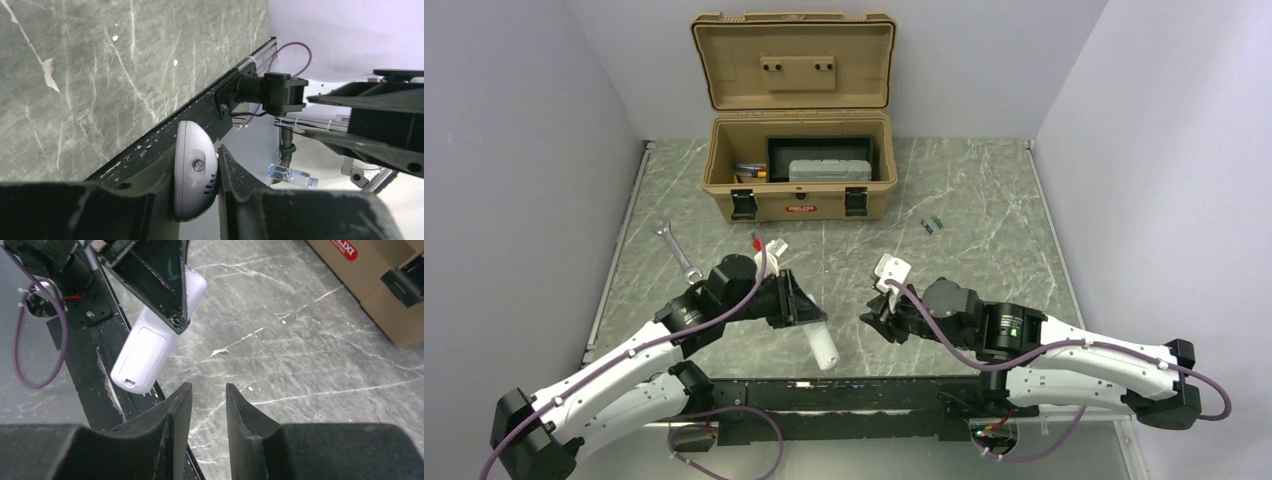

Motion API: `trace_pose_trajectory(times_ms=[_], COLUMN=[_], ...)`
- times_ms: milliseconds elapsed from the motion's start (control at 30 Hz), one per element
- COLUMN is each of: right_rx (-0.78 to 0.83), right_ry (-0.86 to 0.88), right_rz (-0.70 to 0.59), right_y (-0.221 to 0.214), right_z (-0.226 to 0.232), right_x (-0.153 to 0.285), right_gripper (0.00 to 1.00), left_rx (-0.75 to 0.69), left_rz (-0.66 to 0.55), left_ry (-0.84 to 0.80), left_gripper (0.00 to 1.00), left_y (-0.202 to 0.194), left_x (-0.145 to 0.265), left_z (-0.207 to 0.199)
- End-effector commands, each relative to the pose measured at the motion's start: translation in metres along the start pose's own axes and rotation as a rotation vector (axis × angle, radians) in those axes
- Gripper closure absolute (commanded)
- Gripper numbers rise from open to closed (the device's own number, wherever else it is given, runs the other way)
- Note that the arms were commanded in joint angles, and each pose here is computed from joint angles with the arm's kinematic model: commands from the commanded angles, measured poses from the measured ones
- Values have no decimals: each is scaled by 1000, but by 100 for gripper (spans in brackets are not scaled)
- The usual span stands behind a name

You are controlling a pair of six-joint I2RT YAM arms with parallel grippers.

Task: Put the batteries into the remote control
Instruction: Remove the battery cover from the remote control.

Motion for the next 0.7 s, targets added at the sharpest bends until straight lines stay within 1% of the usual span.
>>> trace_pose_trajectory(times_ms=[0, 33, 100, 167, 233, 267, 367, 400, 467, 533, 600, 667], right_rx=[12, 27, 51, 68, 99, 126, 194, 220, 262, 289, 328, 370], right_ry=[-8, 17, 62, 93, 127, 145, 219, 249, 286, 290, 326, 398], right_rz=[-12, -15, -25, -41, -70, -95, -174, -207, -258, -267, -259, -261], right_y=[15, 17, 20, 24, 29, 32, 40, 43, 48, 50, 51, 53], right_z=[-4, -1, 4, 7, 10, 11, 20, 24, 29, 28, 31, 39], right_x=[3, 4, 7, 10, 13, 14, 19, 21, 26, 27, 29, 33], right_gripper=[67, 69, 76, 83, 83, 79, 71, 67, 55, 46, 42, 40], left_rx=[-14, -6, 1, 21, 37, 50, 82, 91, 117, 140, 158, 172], left_rz=[9, 19, 30, 26, 43, 60, 66, 63, 48, 37, 26, 24], left_ry=[-202, -238, -302, -305, -354, -375, -440, -448, -465, -483, -498, -512], left_gripper=[100, 100, 100, 100, 100, 100, 100, 100, 100, 100, 100, 100], left_y=[-4, -6, -7, -6, -7, -9, -8, -7, -4, -2, -1, -1], left_x=[5, 5, 6, 4, 4, 3, 3, 3, 3, 4, 6, 9], left_z=[-25, -29, -36, -37, -43, -42, -52, -53, -56, -58, -59, -61])
Point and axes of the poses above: each gripper's point midway between its finger pads, its own x axis back along the fingers, its own z axis along the line the jaws close on, y = z × x, the point moved 3 cm from there along x, back along the fingers, and after that the axes turned 13 degrees about x, right-handed, at the moved point
